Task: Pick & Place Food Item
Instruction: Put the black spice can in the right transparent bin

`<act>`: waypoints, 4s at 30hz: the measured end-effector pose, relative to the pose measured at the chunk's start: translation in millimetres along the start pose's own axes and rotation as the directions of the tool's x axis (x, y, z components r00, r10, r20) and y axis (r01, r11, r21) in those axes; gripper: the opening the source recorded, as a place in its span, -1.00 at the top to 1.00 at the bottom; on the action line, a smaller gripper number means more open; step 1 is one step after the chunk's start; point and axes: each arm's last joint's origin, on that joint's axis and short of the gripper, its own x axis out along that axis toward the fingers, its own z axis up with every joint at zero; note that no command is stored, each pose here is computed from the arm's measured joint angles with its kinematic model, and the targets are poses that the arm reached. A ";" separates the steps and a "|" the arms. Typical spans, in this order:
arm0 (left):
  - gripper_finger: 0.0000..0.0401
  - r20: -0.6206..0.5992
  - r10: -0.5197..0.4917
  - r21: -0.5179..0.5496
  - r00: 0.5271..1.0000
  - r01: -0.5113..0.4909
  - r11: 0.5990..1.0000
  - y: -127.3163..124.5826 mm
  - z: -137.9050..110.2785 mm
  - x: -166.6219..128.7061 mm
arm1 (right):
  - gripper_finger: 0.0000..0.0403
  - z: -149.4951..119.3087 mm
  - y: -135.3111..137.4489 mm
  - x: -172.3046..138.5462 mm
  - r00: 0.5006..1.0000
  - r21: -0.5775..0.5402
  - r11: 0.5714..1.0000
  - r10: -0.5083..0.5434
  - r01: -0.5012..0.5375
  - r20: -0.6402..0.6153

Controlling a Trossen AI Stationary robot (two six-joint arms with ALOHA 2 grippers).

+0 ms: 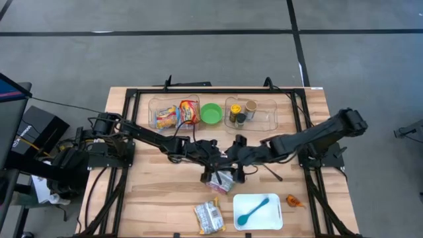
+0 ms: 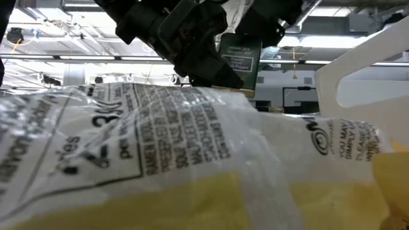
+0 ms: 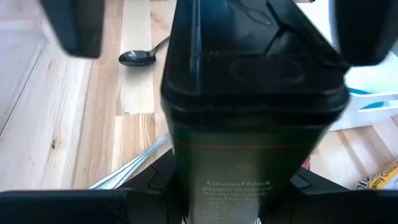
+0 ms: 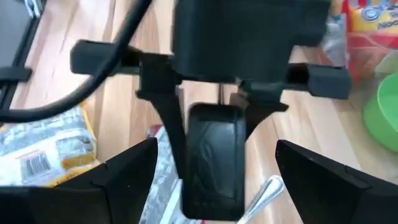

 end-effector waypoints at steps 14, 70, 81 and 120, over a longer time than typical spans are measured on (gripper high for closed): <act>0.31 -0.015 -0.003 0.006 1.000 0.003 1.000 -0.9 -1.5 0.0 | -0.59 15.2 7.5 17.6 0.984 0.004 0.995 0.097 -0.097 -0.151; 0.31 0.020 0.041 0.059 0.999 -0.042 0.997 -3.2 1.6 0.2 | 0.38 14.1 -1.1 15.5 0.977 0.079 0.993 0.097 -0.083 -0.192; 0.22 0.024 0.035 0.070 0.999 -0.037 0.997 -3.4 2.0 0.2 | 0.36 14.3 -0.9 15.6 0.976 0.078 0.993 0.102 -0.089 -0.191; -0.38 -0.046 0.068 0.003 0.997 -0.068 0.998 0.1 10.4 -35.6 | 0.34 -1.1 -8.5 -4.5 0.940 0.061 0.996 -0.043 0.067 -0.338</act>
